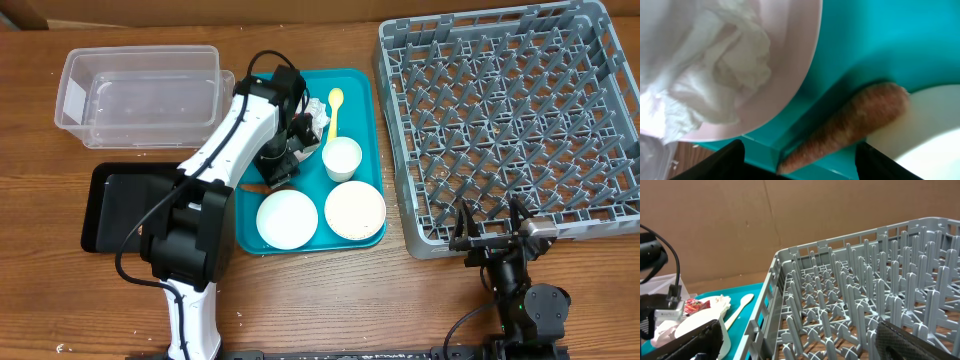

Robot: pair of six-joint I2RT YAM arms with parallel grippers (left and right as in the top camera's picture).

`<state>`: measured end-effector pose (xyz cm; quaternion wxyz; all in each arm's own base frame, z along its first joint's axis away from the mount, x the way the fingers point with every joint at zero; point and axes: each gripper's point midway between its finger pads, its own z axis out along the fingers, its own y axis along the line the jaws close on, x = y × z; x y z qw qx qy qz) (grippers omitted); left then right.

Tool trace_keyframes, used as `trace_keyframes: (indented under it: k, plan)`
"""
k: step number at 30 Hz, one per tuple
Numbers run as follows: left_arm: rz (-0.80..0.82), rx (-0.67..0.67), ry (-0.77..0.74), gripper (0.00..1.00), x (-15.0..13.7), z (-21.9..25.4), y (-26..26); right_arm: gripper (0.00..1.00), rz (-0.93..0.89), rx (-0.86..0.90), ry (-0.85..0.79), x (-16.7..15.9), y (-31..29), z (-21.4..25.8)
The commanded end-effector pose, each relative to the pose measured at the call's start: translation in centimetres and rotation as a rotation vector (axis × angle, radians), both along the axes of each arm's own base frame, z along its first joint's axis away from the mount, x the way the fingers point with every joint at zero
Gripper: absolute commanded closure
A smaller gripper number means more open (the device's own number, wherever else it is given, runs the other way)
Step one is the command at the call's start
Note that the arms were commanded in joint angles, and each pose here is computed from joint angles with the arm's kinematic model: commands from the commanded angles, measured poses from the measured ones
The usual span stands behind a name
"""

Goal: Sort waste into correct bins and load items into the dishwasher
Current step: 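Reach the left gripper to the brown carrot-shaped food and grasp it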

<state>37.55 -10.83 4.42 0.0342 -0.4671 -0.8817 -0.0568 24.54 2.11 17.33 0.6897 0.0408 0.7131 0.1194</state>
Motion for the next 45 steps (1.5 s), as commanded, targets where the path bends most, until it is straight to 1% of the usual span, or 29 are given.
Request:
trace_keyframes:
  k: [1, 2, 4, 6, 8, 11, 16, 24, 29, 31, 32, 36, 41, 45]
  plan:
    - [0.02, 0.009, -0.022, 0.33, 0.3, -1.0, -0.1, 0.0, -0.002, -0.001, -0.004, 0.0, -0.1, -0.2]
    - [0.04, 0.004, -0.037, 0.35, 0.6, -1.0, -0.2, 0.0, -0.002, -0.001, -0.004, 0.0, -0.1, -0.2]
    - [0.046, 0.004, -0.043, 0.36, 0.7, -1.0, -0.2, 0.0, -0.002, -0.001, -0.004, 0.0, -0.1, -0.2]
    - [0.045, 0.009, -0.029, 0.34, 0.4, -1.0, -0.1, 0.0, -0.002, -0.001, -0.004, 0.0, -0.1, -0.2]
    - [0.028, 0.027, 0.024, 0.29, -0.8, -0.9, 0.3, 0.0, -0.002, -0.001, -0.004, 0.0, -0.1, -0.2]
    - [0.024, 0.041, 0.074, 0.26, -2.1, -0.9, 0.6, 0.0, -0.003, -0.001, -0.004, 0.0, -0.1, -0.2]
    - [0.023, 0.015, 0.091, 0.27, -2.5, -1.3, 0.2, 0.0, -0.002, -0.001, -0.004, 0.0, -0.1, -0.2]
    - [0.022, 0.017, 0.082, 0.26, -2.9, -3.4, 0.4, 0.0, -0.002, -0.001, -0.004, 0.0, -0.1, -0.2]
    - [0.022, 0.027, 0.091, 0.27, -3.3, -3.8, 0.7, 0.0, -0.002, -0.001, -0.004, 0.0, -0.1, -0.2]
    - [0.022, 0.024, 0.081, 0.3, -3.1, -3.8, 0.6, 0.0, -0.002, -0.001, -0.004, 0.0, -0.1, -0.2]
    - [0.022, 0.021, 0.072, 0.33, -2.8, -3.8, 0.5, 0.0, -0.002, -0.001, -0.004, 0.0, -0.1, -0.2]
    - [0.022, 0.006, 0.032, 0.51, -1.9, -4.0, 0.2, 0.0, -0.002, -0.001, -0.004, 0.0, -0.1, -0.2]
    - [0.023, -0.008, -0.005, 0.58, -1.0, -4.0, -0.2, 0.0, -0.002, -0.001, -0.004, 0.0, -0.1, -0.2]
    - [0.022, -0.012, -0.016, 0.71, -0.7, -4.0, -0.3, 0.0, -0.002, -0.001, -0.004, 0.0, -0.1, -0.2]
